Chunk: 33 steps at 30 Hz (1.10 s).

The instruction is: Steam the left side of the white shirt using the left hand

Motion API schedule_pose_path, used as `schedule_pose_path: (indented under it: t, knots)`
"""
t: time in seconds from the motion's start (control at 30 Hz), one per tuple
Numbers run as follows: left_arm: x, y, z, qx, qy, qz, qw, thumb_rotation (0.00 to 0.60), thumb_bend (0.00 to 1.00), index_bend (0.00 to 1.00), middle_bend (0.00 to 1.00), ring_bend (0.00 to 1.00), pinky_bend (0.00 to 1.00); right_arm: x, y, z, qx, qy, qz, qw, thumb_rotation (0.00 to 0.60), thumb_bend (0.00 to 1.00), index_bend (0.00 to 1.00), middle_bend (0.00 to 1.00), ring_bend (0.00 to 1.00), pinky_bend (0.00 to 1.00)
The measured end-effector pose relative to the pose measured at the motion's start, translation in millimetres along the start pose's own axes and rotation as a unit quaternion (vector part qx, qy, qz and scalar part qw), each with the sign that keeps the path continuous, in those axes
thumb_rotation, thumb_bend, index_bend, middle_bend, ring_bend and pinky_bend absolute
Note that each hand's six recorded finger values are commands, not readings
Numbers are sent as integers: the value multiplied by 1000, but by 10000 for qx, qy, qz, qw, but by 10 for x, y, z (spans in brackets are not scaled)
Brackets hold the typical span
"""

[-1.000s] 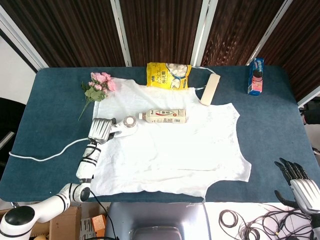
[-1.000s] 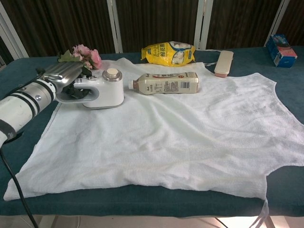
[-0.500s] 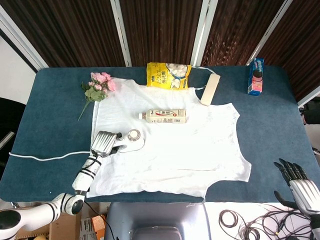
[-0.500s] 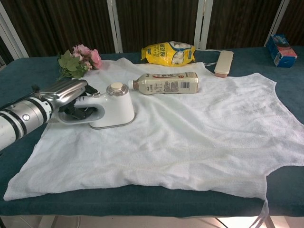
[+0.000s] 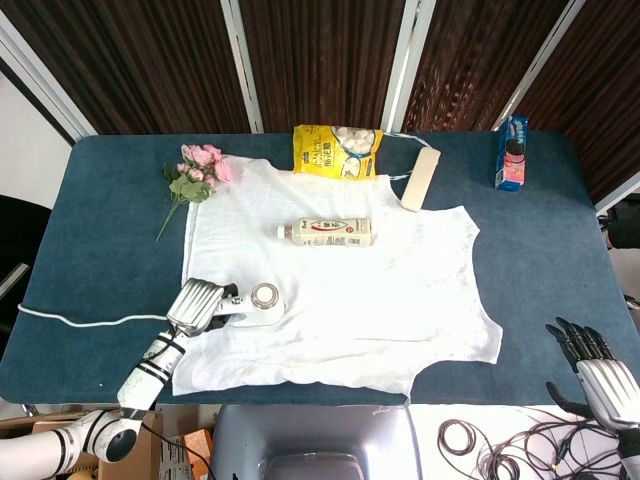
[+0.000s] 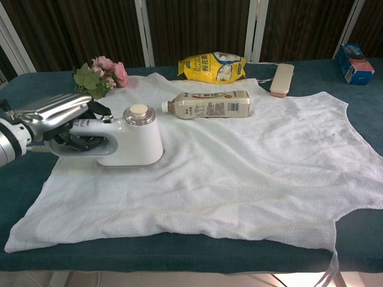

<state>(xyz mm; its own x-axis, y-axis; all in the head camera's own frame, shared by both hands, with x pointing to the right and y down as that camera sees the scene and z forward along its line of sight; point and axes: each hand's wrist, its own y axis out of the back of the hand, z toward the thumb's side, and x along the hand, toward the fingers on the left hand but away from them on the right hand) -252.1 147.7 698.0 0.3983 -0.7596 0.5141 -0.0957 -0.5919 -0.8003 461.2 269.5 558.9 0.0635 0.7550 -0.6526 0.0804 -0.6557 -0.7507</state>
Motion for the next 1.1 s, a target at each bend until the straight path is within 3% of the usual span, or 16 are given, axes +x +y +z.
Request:
schedule_pose_path:
  t: [0.23, 0.57, 0.8, 1.1]
  knots:
    - [318, 158, -306, 100, 503, 285, 9983, 600, 537, 694, 847, 916, 832, -9, -2, -5, -7, 1, 26, 10000, 600, 309, 0, 0, 0, 0]
    - [552, 146, -857, 272, 1204, 309, 9919, 600, 537, 694, 846, 910, 831, -10, 20, -50, -47, -59, 13, 10000, 600, 310, 0, 0, 0, 0]
    - [387, -91, -969, 174, 1190, -50, 9927, 600, 536, 694, 846, 908, 831, -9, -3, -23, -9, -38, 27, 10000, 600, 309, 0, 0, 0, 0]
    - [91, -139, -779, -102, 780, -256, 9966, 600, 536, 694, 846, 908, 831, -22, -12, -13, 6, -49, 28, 10000, 600, 309, 0, 0, 0, 0]
